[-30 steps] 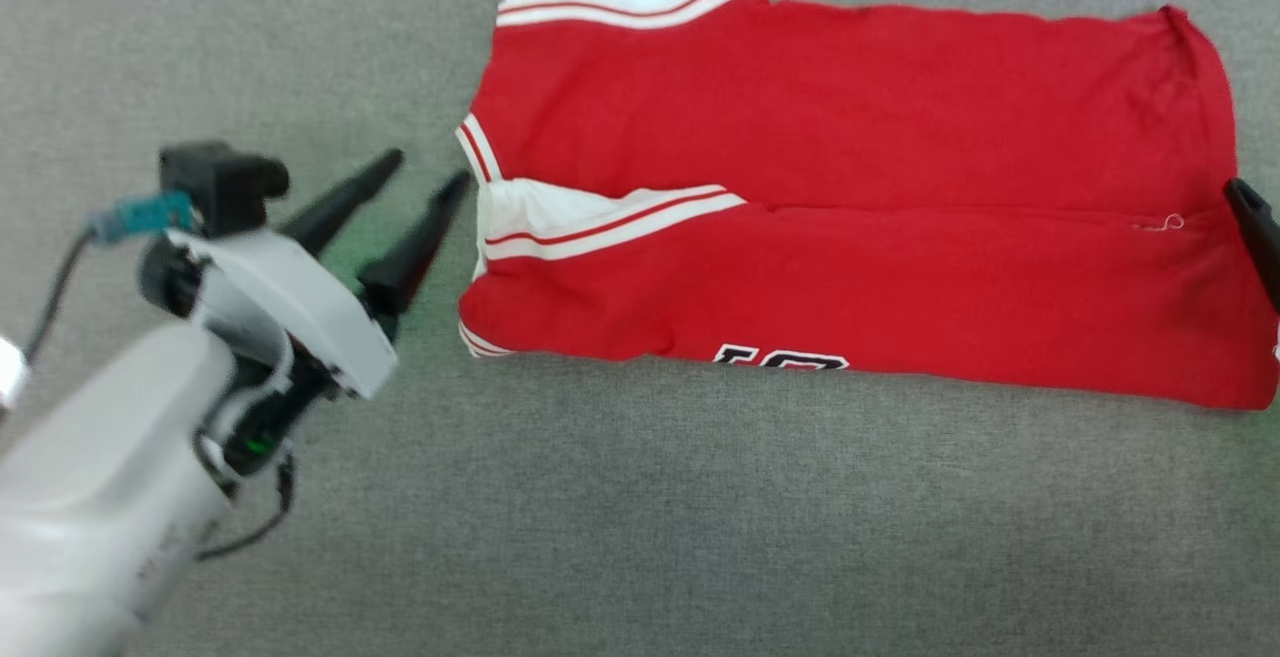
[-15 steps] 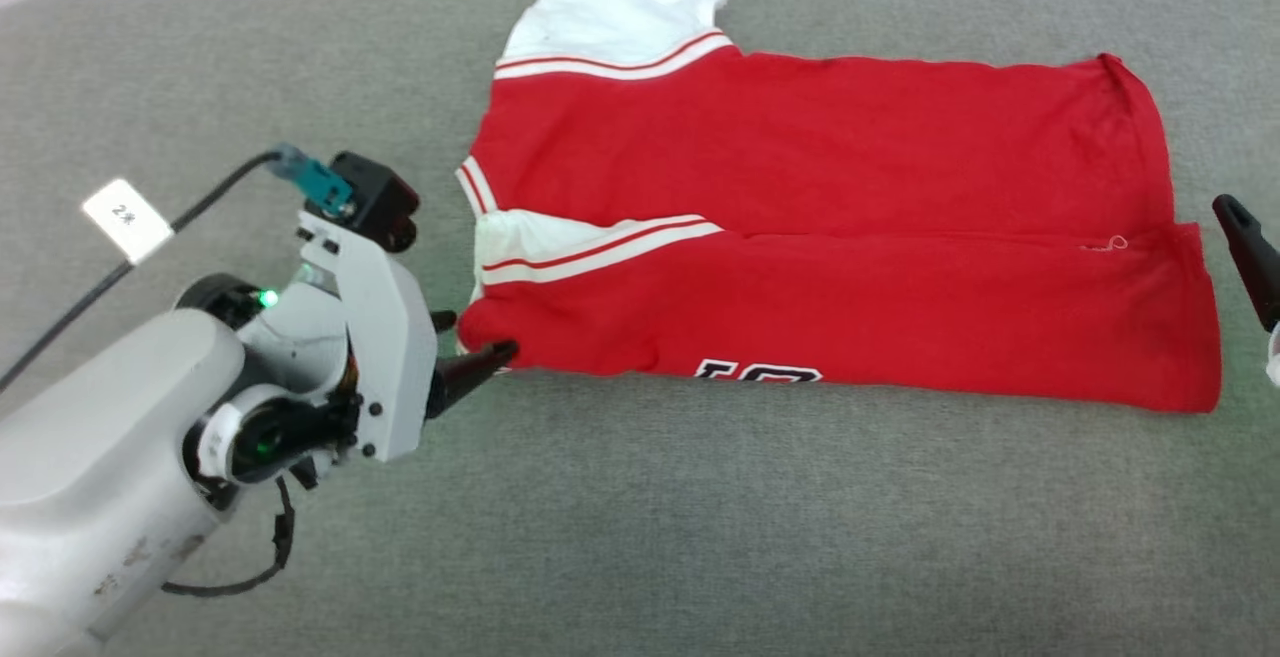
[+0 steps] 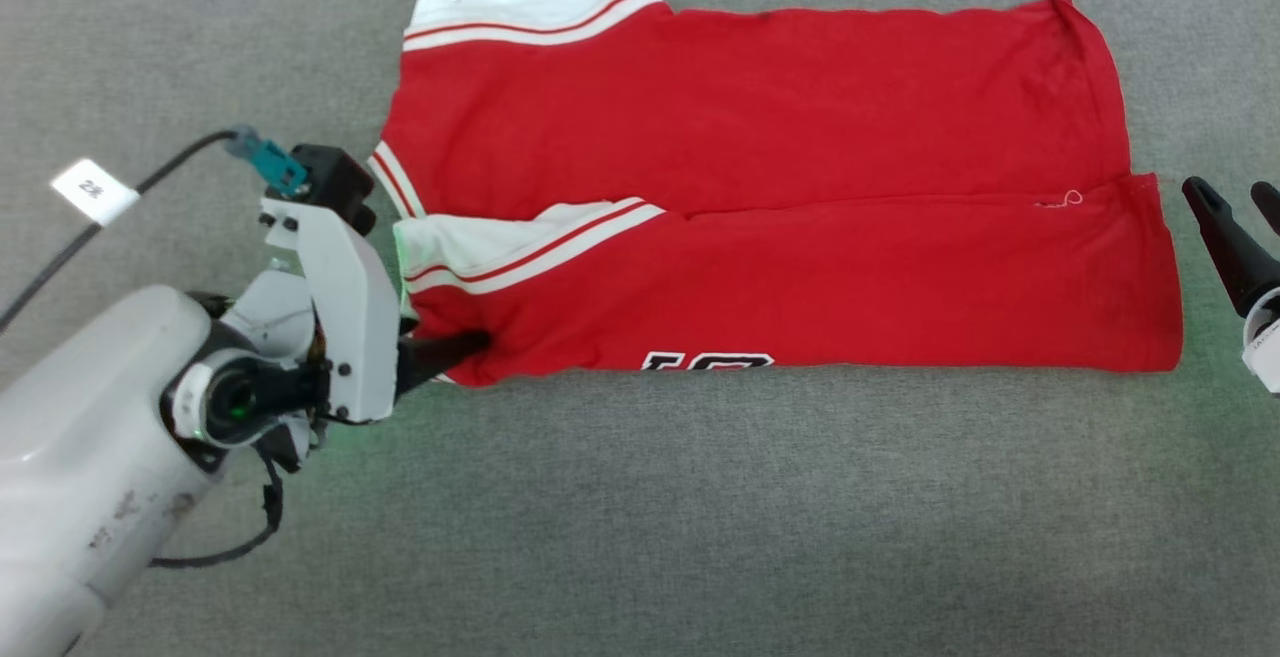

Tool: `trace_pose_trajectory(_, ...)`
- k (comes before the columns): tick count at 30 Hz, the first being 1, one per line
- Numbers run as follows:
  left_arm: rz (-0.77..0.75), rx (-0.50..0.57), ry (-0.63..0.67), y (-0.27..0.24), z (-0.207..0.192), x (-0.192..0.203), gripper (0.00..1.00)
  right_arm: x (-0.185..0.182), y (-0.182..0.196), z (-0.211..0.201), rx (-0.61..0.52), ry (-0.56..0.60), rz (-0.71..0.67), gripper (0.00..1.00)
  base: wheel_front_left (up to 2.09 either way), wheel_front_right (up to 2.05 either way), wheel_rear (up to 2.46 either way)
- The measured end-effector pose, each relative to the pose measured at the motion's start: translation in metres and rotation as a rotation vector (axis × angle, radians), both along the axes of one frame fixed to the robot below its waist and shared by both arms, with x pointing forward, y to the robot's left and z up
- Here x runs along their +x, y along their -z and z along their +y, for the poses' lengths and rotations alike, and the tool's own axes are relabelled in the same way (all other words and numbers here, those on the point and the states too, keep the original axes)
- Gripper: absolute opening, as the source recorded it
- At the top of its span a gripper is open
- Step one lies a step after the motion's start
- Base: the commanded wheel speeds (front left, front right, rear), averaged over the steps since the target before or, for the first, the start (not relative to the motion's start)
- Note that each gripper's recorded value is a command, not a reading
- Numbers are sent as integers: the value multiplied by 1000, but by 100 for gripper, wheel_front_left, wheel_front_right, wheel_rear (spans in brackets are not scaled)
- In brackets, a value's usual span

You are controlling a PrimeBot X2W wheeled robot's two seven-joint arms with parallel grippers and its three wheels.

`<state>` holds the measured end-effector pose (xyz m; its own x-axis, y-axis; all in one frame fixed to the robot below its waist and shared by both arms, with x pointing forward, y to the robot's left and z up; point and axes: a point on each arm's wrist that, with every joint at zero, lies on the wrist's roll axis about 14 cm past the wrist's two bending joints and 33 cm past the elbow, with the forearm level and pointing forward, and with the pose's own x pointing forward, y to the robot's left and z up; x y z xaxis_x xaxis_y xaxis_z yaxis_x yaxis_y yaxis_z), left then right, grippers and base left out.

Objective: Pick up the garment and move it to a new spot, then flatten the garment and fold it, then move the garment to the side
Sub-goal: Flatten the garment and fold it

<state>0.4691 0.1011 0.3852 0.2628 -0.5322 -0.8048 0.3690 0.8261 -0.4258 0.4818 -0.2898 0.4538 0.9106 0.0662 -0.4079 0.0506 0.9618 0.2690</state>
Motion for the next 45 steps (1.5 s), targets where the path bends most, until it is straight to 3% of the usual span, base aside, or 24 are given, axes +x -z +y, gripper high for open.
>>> trace_pose_trajectory(2,14,-10,6,4,-2,2,33,-2,1,-3,-11,-2,10,100,0,0,0)
trace_pose_trajectory(3,21,-10,8,6,-2,3,7,-3,1,-4,-17,-5,17,100,0,0,0)
trace_pose_trajectory(4,22,-12,12,6,-3,4,0,-4,1,-4,-24,-12,25,100,0,0,0)
trace_pose_trajectory(8,22,-27,16,6,-6,6,0,-11,8,1,-81,-85,117,100,0,0,0)
trace_pose_trajectory(16,11,-39,22,5,-8,5,0,-54,44,16,-190,-295,494,100,0,0,0)
trace_pose_trajectory(25,3,-60,37,8,-12,8,0,-47,65,22,-205,-330,605,100,0,0,0)
trace_pose_trajectory(26,3,-63,35,8,-13,8,0,-45,67,23,-209,-332,608,97,0,0,0)
trace_pose_trajectory(27,1,-67,32,9,-13,8,0,-43,69,23,-209,-331,608,39,0,0,0)
trace_pose_trajectory(28,-1,-72,32,9,-13,8,0,-42,70,24,-210,-332,609,2,0,0,0)
trace_pose_trajectory(36,-37,-123,8,-1,-15,2,0,-39,64,26,-180,-318,555,0,0,0,0)
trace_pose_trajectory(45,-39,-160,15,-12,-7,-43,0,-63,51,21,-143,-323,537,0,0,0,0)
